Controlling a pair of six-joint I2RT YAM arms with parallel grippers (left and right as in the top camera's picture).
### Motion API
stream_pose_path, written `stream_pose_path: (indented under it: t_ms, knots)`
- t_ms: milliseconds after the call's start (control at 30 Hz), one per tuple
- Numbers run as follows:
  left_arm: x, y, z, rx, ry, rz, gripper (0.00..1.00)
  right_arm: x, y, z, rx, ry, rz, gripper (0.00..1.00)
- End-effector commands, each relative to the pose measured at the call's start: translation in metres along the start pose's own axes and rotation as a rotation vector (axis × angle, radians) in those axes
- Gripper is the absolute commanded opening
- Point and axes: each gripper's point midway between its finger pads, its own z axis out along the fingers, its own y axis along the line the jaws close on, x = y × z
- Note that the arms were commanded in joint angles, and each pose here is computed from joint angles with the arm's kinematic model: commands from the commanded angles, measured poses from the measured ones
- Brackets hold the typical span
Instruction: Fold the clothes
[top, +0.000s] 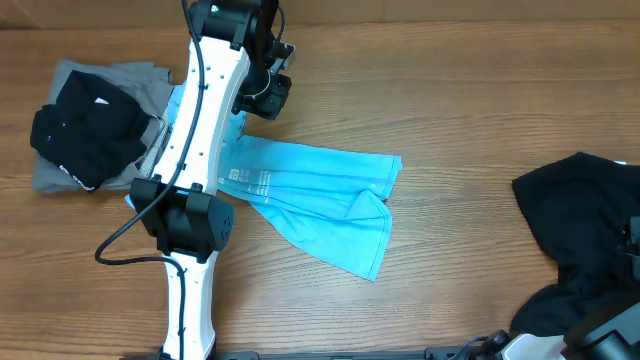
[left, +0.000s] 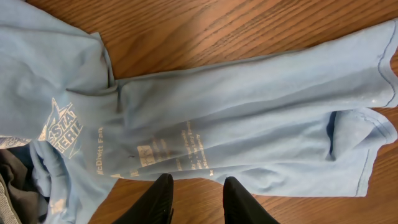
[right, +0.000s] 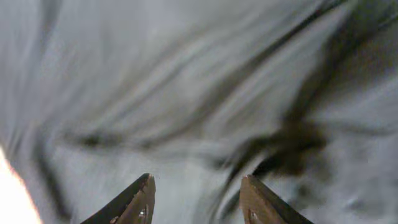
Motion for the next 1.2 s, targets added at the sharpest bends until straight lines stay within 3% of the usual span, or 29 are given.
stream_pose_path:
  t_ms: [0,67,133,367,667,867,1067,1167]
  knots:
    - [-0.002,0.001,-0.018,-0.011,-0.047,-0.004,0.31,0.045,0.041,-0.011,-0.164,0.171,-0.167,0.45]
    - [-0.002,0.0,-0.018,-0.011,-0.047,-0.004,0.31,0.07,0.042,-0.01,-0.134,0.224,-0.221,0.38]
    - [-0.002,0.0,-0.018,-0.011,-0.047,-0.004,0.31,0.089,0.041,-0.003,-0.094,0.229,-0.287,0.24]
    - [-0.002,0.0,-0.018,-0.011,-0.047,-0.004,0.31,0.109,0.047,0.047,-0.072,0.172,-0.239,0.19]
    - [-0.002,0.0,-0.018,-0.01,-0.047,-0.004,0.32,0.097,0.082,0.14,-0.138,0.133,-0.125,0.06]
    - [-0.002,-0.001,-0.018,-0.006,-0.048,-0.015,0.32,0.074,0.134,0.143,-0.248,0.121,-0.162,0.08]
    - [-0.002,-0.001,-0.018,-0.007,-0.048,-0.021,0.32,0.055,0.209,0.077,-0.481,0.187,-0.353,0.35]
    - [-0.002,-0.001,-0.018,-0.007,-0.047,-0.021,0.32,0.053,0.225,0.033,-0.544,0.233,-0.41,0.38]
